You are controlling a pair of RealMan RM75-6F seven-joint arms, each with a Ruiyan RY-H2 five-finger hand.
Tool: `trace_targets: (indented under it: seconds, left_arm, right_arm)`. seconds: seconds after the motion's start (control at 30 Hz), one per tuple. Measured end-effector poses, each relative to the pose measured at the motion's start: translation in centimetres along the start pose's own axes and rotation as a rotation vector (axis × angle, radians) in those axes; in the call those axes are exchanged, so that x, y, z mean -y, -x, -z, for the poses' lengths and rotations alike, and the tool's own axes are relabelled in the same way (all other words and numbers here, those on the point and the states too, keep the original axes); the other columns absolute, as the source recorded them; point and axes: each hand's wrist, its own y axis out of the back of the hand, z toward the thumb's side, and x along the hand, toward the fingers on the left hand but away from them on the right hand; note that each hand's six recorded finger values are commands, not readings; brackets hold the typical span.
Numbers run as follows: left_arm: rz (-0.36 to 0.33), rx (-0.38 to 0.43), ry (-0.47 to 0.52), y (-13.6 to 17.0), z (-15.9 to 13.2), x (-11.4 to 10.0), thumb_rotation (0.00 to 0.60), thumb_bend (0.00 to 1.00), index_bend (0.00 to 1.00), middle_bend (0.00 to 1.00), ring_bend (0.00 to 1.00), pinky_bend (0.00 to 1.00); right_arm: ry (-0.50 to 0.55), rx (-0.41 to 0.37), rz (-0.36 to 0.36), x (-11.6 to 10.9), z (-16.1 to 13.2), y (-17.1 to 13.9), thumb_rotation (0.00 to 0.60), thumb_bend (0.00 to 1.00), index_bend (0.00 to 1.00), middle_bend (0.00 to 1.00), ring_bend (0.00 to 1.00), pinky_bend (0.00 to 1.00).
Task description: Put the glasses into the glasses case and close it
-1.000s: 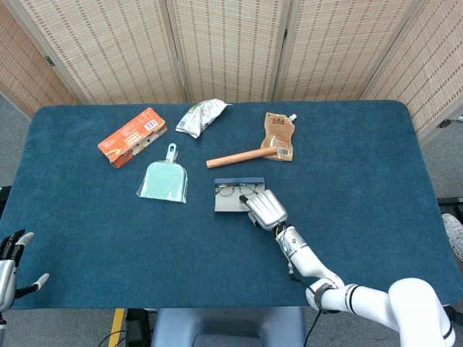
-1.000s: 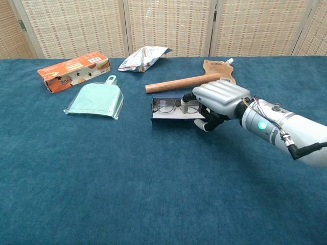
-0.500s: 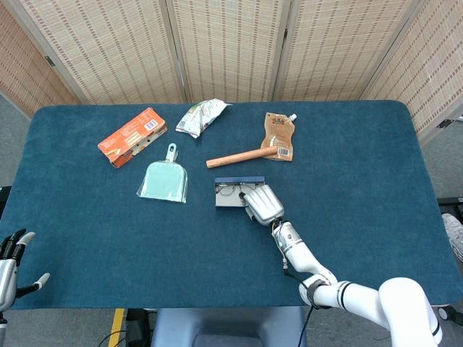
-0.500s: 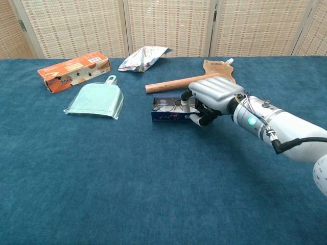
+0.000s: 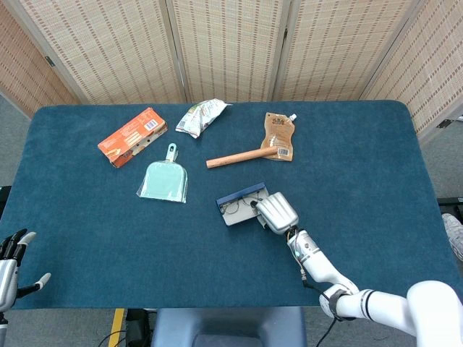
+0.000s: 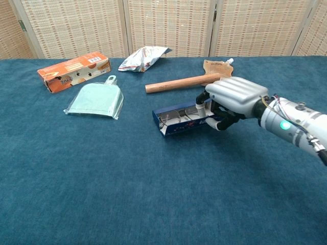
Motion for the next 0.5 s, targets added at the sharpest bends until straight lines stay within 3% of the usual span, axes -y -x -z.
trace_targets:
  seconds: [0.3,0.5]
  left_arm:
    - [0.0,0.015,0.004,-0.1,-0.5,0.1,0.6,0.19,0.19,0.14,0.15,0.24]
    - [0.004,0.022,0.006,-0.2,-0.8,0.2,0.6,0.19,0.19,0.14,0.15,0.24]
  right_arm:
    - [-0.027,-0.002,-0.07,-0.5,2.1,-5.8,0.6,0.48,0.67,0.94,1.0,0.93]
    - [-0.038,0.007,-0.08,-1.0,2.3,-7.0,0.6,0.48,0.67,0.94,1.0,0.93]
